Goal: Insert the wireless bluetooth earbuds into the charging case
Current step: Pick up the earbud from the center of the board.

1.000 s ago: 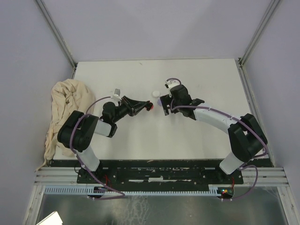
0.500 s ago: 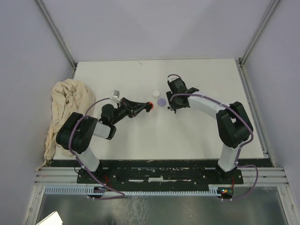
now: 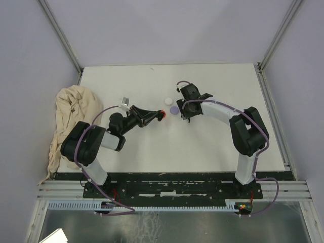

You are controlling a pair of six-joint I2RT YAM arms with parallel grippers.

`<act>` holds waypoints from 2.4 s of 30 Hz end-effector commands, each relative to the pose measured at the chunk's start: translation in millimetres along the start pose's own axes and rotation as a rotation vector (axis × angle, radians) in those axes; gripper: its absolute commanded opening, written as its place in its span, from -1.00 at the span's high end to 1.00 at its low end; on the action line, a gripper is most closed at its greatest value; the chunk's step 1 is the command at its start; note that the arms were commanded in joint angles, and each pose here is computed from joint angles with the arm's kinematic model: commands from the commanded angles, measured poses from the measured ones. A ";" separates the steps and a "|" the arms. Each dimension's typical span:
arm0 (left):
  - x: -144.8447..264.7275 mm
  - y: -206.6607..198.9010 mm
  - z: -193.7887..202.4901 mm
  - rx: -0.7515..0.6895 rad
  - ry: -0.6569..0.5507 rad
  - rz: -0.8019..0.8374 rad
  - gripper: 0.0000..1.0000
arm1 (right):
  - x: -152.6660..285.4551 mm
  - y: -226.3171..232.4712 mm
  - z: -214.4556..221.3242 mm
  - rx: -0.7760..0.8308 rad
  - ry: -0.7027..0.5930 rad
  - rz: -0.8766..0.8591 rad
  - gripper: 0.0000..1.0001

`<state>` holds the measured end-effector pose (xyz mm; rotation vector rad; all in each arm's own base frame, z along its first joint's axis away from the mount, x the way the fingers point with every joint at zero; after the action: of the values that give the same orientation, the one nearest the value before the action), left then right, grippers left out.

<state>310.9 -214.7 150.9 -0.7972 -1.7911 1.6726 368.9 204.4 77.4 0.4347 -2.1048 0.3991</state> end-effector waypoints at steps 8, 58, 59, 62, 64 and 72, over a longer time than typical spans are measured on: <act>6.1 -12.5 -5.3 0.008 -0.020 0.057 0.94 | -16.5 5.2 -33.8 0.208 -0.085 -0.082 -0.16; 11.4 -5.3 -8.2 0.029 -0.025 0.057 0.94 | -57.0 -27.6 -34.9 0.100 -0.044 0.031 -0.12; 11.1 -5.2 -8.1 0.030 -0.024 0.058 0.94 | -57.3 -27.7 -34.1 0.098 -0.042 0.026 -0.12; 11.2 -4.2 -8.0 0.034 -0.025 0.057 0.94 | -56.3 -25.8 -33.8 0.094 -0.050 0.007 -0.12; 11.3 -3.6 -8.2 0.033 -0.026 0.055 0.94 | -54.9 -23.2 -33.8 0.083 -0.051 -0.010 -0.12; 10.1 -3.3 -8.2 0.035 -0.021 0.055 0.94 | -43.6 -13.0 -39.4 0.032 -0.089 -0.071 -0.13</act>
<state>308.9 -201.3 142.0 -0.7525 -1.7662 1.7248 424.3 208.5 45.7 0.5233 -2.1143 0.4465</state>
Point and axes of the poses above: each gripper's point midway between its finger pads, its own x axis back along the fingers, its own y axis along the line the jaws close on, z = x × y, the point moved 3 cm from there along x, back along the fingers, and after that the axes turned 7 degrees about x, right-handed, at the moved point
